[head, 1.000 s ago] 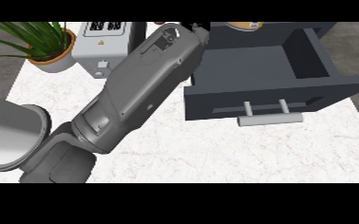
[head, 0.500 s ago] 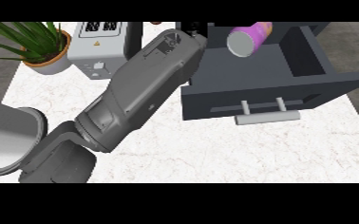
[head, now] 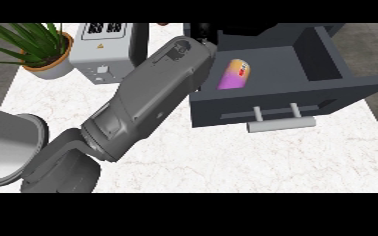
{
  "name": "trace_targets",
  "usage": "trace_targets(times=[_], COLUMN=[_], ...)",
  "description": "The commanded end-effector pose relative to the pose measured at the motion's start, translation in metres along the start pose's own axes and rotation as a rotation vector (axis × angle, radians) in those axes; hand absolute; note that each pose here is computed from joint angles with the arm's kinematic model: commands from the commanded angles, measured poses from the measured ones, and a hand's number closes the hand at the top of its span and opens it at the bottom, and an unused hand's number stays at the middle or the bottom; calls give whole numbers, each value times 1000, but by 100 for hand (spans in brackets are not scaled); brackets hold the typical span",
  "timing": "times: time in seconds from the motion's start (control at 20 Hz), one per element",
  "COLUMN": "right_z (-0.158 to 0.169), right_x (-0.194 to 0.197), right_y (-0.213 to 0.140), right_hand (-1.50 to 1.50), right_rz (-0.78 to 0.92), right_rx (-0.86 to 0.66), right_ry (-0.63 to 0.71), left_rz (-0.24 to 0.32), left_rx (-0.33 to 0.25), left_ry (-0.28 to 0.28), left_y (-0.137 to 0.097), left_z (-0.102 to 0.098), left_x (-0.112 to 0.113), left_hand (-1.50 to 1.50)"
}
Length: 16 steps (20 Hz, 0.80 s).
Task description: Pick up the can, place it into the drawer and close the drawer
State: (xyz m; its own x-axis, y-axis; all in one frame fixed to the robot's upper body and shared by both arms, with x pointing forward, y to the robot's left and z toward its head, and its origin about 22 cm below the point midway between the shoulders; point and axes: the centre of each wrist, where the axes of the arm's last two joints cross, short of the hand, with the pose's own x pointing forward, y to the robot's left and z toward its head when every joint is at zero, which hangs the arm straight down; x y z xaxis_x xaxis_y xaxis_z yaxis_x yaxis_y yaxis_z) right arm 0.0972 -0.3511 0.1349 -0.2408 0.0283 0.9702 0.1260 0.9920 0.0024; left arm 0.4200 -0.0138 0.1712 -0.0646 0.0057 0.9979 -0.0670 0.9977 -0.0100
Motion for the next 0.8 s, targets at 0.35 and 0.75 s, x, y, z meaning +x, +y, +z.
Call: trace_targets(times=[0.35,0.75], right_z=[5,-16], right_x=[16,44], right_y=[-1,18], right_hand=[-150,-150], right_rz=[174,377], right_rx=[47,136], right_ry=[-125,-292], left_rz=[49,83], left_rx=[10,6], left_ry=[-22,-91], left_y=[3,-7], left_z=[-2,2], left_x=[-4,12], left_hand=[-150,-150])
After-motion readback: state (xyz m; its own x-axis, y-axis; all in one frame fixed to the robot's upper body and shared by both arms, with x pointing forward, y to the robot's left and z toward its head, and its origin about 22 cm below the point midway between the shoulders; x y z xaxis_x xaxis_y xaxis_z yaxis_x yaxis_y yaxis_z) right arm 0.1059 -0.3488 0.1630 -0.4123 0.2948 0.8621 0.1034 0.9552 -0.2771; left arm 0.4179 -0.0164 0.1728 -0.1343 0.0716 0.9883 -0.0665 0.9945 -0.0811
